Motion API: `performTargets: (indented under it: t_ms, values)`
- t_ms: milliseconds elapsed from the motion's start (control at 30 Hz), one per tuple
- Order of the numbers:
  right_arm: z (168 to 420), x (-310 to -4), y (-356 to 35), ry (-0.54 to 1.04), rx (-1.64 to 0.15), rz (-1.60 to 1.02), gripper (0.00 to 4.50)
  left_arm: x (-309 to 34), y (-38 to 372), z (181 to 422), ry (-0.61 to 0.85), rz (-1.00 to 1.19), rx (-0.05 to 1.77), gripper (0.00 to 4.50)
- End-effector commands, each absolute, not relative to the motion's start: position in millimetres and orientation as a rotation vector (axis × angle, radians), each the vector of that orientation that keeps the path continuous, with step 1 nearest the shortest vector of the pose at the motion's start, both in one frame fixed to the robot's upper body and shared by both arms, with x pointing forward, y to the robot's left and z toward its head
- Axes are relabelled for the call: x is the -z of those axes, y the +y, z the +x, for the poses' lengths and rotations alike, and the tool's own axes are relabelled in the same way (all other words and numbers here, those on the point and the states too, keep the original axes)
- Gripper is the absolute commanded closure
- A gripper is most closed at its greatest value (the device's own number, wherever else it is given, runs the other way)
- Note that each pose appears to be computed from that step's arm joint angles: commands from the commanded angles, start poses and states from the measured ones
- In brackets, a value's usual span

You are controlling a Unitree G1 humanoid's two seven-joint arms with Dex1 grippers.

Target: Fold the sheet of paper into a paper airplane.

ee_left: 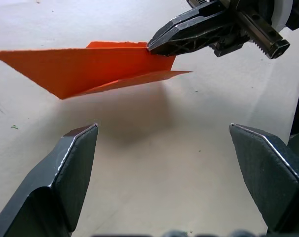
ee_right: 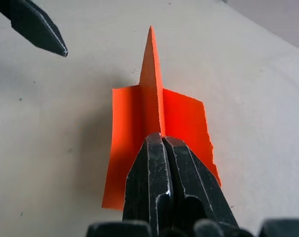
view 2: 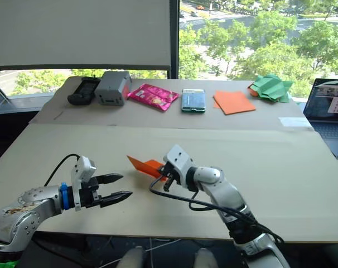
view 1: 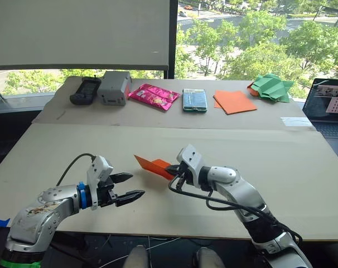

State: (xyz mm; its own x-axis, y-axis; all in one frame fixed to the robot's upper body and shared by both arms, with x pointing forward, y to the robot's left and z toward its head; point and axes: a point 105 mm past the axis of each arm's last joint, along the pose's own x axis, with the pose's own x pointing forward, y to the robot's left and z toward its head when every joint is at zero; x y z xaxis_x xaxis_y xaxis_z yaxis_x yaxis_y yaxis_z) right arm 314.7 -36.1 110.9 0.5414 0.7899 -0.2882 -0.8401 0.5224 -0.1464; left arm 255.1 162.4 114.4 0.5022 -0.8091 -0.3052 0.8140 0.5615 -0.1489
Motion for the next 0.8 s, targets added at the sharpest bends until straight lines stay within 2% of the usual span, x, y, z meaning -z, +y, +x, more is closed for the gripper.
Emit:
performTargets:
  t_ms: [33,233,367,500,600,800]
  values:
    - [316.7,-132.3,-49.5,0.144,-0.885,-0.236,4.41,-137.8,150.2,258.9,0.253,0.061,1.023,0.00]
    - [333.6,-152.4,-98.0,0.119,-0.572,-0.215,4.41,-154.2,136.0,261.9,0.182,0.084,1.076,0.00]
    - [350.0,-159.4,-157.5,0.119,-0.218,-0.192,4.41,-165.2,121.4,265.3,0.123,0.102,1.126,0.00]
    - [353.1,-154.6,-205.9,0.149,0.054,-0.207,4.41,-171.9,109.3,267.7,0.081,0.115,1.168,0.00]
    - [350.4,-146.9,-230.1,0.180,0.177,-0.191,4.41,-177.7,99.2,266.7,0.054,0.119,1.212,0.00]
    - [348.2,-131.7,-245.6,0.226,0.223,-0.168,4.41,-185.7,88.8,266.1,0.018,0.142,1.262,0.00]
